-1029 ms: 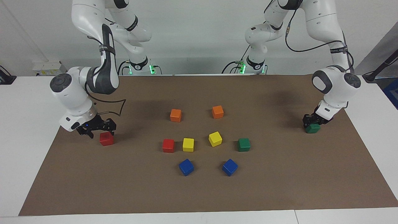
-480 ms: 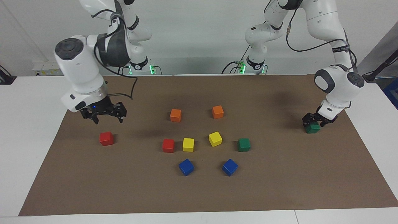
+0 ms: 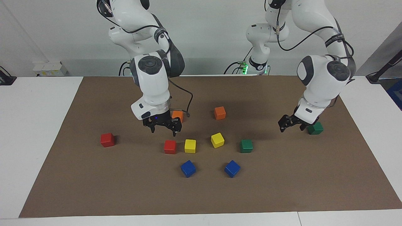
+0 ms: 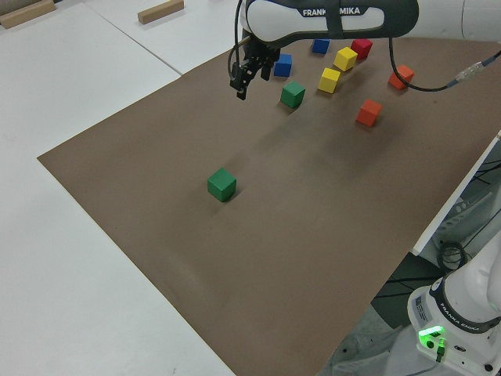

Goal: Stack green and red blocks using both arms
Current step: 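Grasp the second green cube with the left gripper while the right gripper grasps red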

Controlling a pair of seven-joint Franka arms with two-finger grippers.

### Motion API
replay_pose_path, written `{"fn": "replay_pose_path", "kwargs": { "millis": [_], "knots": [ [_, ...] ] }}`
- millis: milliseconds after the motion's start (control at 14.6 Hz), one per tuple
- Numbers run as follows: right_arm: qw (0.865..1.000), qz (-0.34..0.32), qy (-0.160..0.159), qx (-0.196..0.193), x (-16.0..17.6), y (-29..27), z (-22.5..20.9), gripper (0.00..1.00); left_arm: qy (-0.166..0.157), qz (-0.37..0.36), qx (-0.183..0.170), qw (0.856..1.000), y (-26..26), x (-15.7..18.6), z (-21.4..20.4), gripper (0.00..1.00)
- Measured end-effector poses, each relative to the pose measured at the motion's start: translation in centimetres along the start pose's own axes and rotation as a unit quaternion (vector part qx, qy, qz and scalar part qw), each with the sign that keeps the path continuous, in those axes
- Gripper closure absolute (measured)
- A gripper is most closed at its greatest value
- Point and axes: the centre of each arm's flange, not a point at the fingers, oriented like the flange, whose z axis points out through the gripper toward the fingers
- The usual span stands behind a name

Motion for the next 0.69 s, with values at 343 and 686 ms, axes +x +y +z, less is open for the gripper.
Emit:
{"fn": "replay_pose_path", "kwargs": {
  "millis": [343, 686],
  "knots": [
    [1.0, 0.007, -0.007, -0.003, 0.2, -0.3, 3.6, 0.0, 0.003, 0.026, -0.014, 1.0, 8.6, 0.1, 5.5, 0.0],
    [1.0, -0.001, -0.021, -0.013, -0.2, 0.0, 6.2, 0.0, 0.008, 0.034, -0.019, 0.999, 11.0, 1.3, 9.8, 0.0]
  ]
}}
